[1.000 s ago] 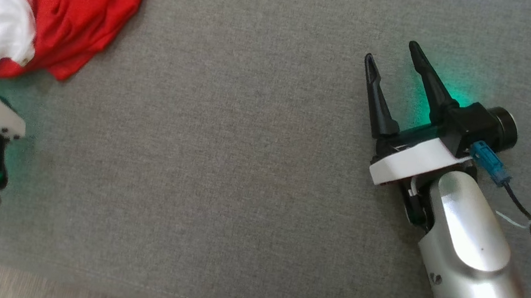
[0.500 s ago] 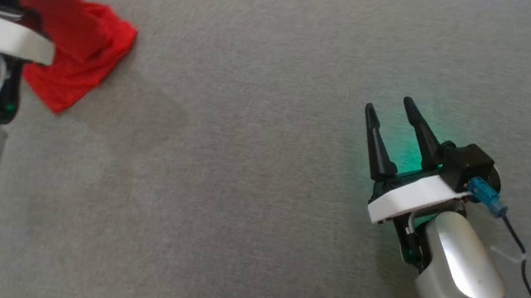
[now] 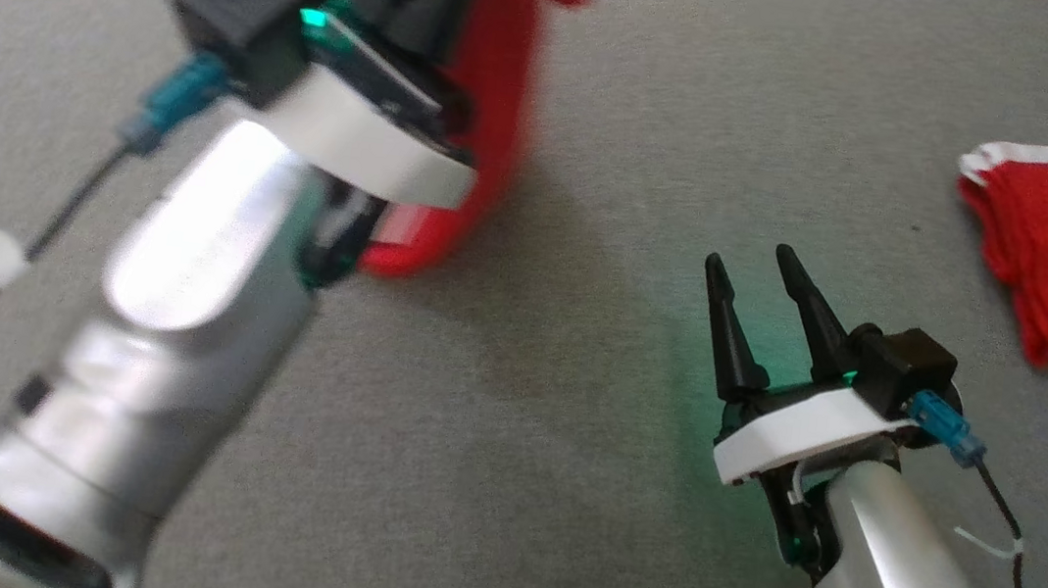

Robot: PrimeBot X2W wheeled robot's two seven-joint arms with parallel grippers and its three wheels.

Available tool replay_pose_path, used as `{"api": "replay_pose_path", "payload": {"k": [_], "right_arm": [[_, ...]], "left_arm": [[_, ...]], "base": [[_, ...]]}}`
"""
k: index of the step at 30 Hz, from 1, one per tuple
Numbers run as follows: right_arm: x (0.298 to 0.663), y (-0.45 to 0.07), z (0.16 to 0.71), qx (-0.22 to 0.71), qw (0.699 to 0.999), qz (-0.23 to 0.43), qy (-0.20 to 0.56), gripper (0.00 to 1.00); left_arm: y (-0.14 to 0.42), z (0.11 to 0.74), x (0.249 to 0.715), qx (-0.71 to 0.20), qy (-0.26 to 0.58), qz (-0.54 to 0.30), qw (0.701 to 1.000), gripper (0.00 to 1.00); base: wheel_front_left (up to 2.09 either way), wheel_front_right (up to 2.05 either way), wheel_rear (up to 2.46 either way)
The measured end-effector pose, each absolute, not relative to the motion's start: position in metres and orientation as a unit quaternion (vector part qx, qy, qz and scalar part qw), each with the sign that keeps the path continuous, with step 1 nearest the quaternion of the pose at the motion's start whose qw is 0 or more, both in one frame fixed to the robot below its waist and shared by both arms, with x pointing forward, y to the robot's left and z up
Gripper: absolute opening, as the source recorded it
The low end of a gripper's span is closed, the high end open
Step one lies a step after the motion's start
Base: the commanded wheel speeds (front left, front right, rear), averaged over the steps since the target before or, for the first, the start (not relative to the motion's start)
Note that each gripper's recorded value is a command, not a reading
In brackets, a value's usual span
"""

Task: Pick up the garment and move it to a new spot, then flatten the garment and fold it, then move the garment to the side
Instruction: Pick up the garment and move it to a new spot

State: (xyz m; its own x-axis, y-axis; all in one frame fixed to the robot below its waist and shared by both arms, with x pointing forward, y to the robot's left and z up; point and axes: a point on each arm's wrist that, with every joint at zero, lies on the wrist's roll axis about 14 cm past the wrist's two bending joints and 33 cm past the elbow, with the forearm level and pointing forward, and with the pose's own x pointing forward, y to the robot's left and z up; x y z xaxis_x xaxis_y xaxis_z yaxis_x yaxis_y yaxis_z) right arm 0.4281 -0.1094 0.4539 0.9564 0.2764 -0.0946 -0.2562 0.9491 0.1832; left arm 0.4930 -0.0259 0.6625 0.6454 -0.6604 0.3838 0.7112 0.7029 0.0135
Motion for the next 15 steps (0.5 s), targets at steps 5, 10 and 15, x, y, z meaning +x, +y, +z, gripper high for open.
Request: {"api": "replay_pose_path", "payload": {"k": [5,10,15], "right_arm": [[0.417,-0.129,0.457,0.084,0.989,0.108,0.057,1.00],[0.416,-0.132,0.457,0.086,0.989,0.102,0.056,1.00],[0.418,-0.128,0.456,0.091,0.989,0.105,0.056,1.00]], "left_arm": [[-0.075,0.666,0.469,-0.119,-0.173,-0.422,0.882,0.00],[-0.067,0.605,0.468,-0.107,-0.101,-0.397,0.906,1.00],[-0.020,0.541,0.465,-0.092,-0.031,-0.319,0.943,1.00]], "base": [[0.00,0.00,0.00],[0.00,0.00,0.00],[0.00,0.00,0.00]]}}
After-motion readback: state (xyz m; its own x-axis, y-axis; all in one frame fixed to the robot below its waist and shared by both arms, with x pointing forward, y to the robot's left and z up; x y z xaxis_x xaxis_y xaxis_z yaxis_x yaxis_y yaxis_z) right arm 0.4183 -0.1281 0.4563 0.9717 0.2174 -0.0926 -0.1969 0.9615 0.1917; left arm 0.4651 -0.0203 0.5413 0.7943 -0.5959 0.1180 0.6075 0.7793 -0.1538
